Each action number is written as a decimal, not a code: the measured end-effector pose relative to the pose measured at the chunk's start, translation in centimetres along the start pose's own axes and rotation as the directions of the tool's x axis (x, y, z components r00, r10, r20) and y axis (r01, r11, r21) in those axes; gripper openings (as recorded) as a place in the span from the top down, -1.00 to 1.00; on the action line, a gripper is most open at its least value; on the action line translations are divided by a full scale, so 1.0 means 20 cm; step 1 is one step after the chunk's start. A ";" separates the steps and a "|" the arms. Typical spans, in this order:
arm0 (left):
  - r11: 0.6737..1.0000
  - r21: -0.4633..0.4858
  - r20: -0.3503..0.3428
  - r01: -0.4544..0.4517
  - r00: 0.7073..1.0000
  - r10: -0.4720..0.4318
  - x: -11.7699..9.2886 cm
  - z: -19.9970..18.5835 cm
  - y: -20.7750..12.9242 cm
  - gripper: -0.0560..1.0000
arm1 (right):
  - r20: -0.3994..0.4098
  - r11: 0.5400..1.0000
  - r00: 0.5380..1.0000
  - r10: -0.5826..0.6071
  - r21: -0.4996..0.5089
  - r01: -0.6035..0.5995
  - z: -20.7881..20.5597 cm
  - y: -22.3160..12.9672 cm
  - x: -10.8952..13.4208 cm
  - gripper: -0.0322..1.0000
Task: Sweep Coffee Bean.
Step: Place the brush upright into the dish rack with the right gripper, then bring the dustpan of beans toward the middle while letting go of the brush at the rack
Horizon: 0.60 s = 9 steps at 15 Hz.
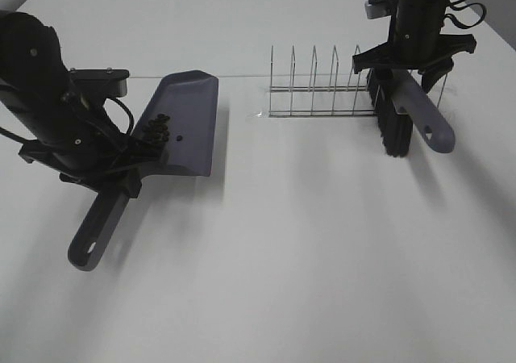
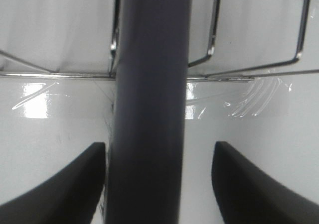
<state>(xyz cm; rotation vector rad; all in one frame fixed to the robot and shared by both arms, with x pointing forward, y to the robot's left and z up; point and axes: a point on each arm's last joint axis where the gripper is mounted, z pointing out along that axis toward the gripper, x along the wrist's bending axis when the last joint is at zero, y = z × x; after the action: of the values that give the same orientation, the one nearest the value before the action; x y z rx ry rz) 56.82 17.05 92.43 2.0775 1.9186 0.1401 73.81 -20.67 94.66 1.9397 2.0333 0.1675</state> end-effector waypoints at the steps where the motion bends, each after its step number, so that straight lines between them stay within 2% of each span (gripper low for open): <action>1: 1.000 0.000 0.001 0.000 1.000 0.000 0.00 0.00 0.00 0.21 | 0.001 1.000 1.000 0.000 -0.001 0.000 0.00 0.00 0.00 -0.31; 3: 1.000 0.001 0.004 0.006 1.000 -0.006 0.00 0.00 0.00 0.21 | 0.001 1.000 1.000 0.004 -0.025 -0.004 -0.06 0.01 -0.01 -0.37; 6: 1.000 0.003 0.018 0.029 0.999 -0.029 -0.01 0.00 0.00 0.21 | -0.001 0.996 1.000 0.019 -0.083 -0.019 -0.27 0.03 -0.06 -0.38; 9: 0.999 -0.023 0.041 0.037 0.998 -0.036 -0.04 0.00 0.00 0.21 | 0.003 0.996 0.999 0.033 -0.077 -0.033 -0.41 0.02 -0.09 -0.38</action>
<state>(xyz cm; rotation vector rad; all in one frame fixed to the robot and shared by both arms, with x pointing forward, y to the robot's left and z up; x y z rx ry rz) 56.80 16.22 92.54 2.0133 1.9206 0.1103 71.59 -21.31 102.83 1.9265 1.9633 0.2459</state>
